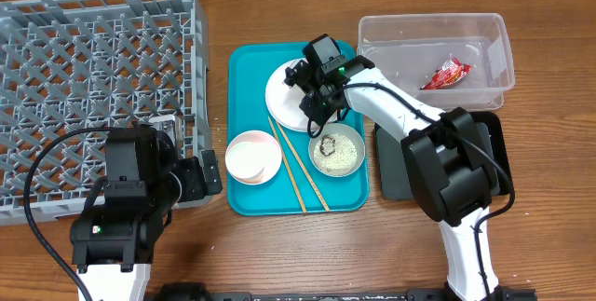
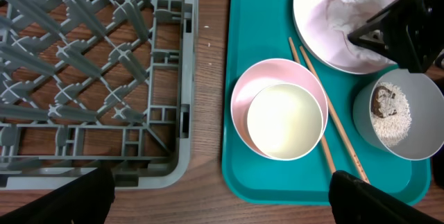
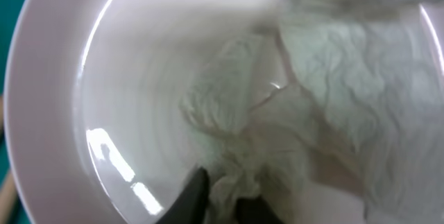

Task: Sort waste into correct bins and load items into the dishwasher
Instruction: 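Return the right gripper to the plate and grasp the white tissue, then drop the tissue into the clear bin with the right gripper, then grasp remaining tissue on the plate with the right gripper, drop in bin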

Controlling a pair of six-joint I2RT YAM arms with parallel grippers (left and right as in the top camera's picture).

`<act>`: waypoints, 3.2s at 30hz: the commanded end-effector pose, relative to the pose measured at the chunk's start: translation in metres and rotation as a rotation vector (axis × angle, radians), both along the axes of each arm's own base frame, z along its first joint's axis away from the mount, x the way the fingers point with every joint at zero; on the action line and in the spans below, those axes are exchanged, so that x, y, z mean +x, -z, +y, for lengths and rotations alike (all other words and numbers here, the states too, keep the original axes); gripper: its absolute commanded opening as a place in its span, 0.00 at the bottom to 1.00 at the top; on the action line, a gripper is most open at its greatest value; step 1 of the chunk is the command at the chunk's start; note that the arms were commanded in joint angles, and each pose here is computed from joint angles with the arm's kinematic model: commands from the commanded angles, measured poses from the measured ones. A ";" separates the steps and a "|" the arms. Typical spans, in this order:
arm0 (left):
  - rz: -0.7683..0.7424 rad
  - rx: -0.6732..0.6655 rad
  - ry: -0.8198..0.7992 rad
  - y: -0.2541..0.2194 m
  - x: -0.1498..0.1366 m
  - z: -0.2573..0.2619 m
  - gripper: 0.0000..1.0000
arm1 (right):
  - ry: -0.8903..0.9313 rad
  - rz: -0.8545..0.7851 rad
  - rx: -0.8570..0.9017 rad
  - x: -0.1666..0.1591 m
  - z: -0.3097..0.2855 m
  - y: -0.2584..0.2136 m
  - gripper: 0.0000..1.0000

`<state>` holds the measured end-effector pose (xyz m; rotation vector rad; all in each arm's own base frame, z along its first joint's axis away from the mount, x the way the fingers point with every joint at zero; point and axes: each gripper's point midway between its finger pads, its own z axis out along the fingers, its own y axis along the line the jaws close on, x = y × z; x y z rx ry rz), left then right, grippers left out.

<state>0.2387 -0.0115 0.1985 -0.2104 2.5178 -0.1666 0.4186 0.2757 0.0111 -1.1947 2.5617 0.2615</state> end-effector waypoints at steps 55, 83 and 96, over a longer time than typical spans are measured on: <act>-0.025 -0.011 -0.003 -0.009 0.004 -0.002 1.00 | 0.202 0.074 0.085 0.034 -0.014 -0.008 0.81; -0.026 -0.011 -0.003 -0.009 0.004 -0.002 1.00 | 1.188 0.056 0.224 0.080 -0.217 -0.151 0.39; -0.028 -0.011 -0.003 -0.010 0.004 -0.002 1.00 | 1.148 0.066 0.228 -0.006 -0.250 -0.242 0.86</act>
